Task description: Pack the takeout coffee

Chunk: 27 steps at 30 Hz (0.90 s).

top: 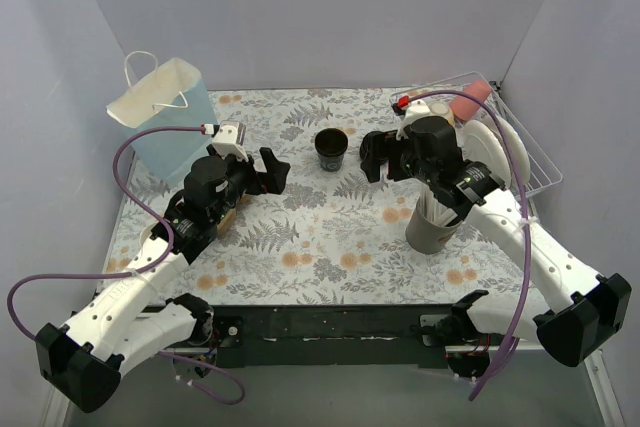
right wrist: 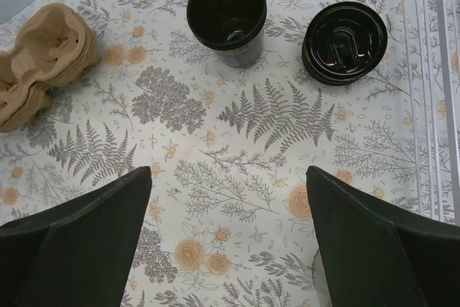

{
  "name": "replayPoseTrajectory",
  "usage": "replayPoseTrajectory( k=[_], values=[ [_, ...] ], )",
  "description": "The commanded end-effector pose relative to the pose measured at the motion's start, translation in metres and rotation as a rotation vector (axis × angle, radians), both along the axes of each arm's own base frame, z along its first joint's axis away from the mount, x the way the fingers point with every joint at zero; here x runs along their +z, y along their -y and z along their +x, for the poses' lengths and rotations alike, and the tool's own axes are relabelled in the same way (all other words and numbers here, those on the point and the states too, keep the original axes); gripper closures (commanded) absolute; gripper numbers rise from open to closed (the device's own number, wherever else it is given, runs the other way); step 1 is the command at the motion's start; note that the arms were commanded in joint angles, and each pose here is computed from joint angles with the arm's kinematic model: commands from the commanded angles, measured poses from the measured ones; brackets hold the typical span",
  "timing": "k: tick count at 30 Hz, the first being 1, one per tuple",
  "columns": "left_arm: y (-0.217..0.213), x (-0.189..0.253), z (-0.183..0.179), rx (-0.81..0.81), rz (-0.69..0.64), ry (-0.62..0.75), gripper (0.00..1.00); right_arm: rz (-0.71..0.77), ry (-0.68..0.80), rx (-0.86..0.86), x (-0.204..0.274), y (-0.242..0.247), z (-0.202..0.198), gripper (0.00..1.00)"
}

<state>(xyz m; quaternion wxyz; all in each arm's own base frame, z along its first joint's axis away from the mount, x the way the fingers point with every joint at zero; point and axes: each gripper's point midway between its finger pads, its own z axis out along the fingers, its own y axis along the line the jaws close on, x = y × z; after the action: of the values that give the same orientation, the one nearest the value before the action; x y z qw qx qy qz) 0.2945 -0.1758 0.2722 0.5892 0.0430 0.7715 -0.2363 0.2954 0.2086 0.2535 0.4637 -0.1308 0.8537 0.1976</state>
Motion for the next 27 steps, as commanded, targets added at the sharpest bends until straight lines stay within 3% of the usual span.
replayPoseTrajectory(
  k=[1, 8, 11, 13, 15, 16, 27],
  values=[
    [-0.002, 0.016, 0.000, 0.013, -0.018, 0.036, 0.02, 0.067, 0.065, -0.003, 0.030, -0.008, 0.008, 0.04],
    [-0.005, 0.023, -0.002, 0.018, -0.028, 0.057, 0.02, 0.039, 0.062, -0.089, 0.027, -0.004, 0.029, 0.05],
    [-0.008, 0.025, -0.003, 0.028, -0.025, 0.067, 0.02, 0.018, 0.040, -0.141, 0.018, -0.011, 0.051, 0.21],
    [-0.009, 0.027, -0.004, 0.029, -0.026, 0.073, 0.02, -0.013, -0.003, -0.148, -0.001, -0.022, 0.069, 0.43],
    [-0.010, 0.028, -0.004, 0.032, -0.028, 0.077, 0.02, -0.011, -0.008, -0.182, 0.004, -0.029, 0.086, 0.52],
    [-0.010, 0.028, -0.005, 0.032, -0.028, 0.078, 0.02, -0.042, -0.052, -0.200, -0.017, -0.035, 0.097, 0.56],
    [-0.007, 0.030, -0.007, 0.013, -0.037, 0.080, 0.02, -0.079, -0.156, -0.247, -0.070, -0.076, 0.159, 0.64]
  ],
)
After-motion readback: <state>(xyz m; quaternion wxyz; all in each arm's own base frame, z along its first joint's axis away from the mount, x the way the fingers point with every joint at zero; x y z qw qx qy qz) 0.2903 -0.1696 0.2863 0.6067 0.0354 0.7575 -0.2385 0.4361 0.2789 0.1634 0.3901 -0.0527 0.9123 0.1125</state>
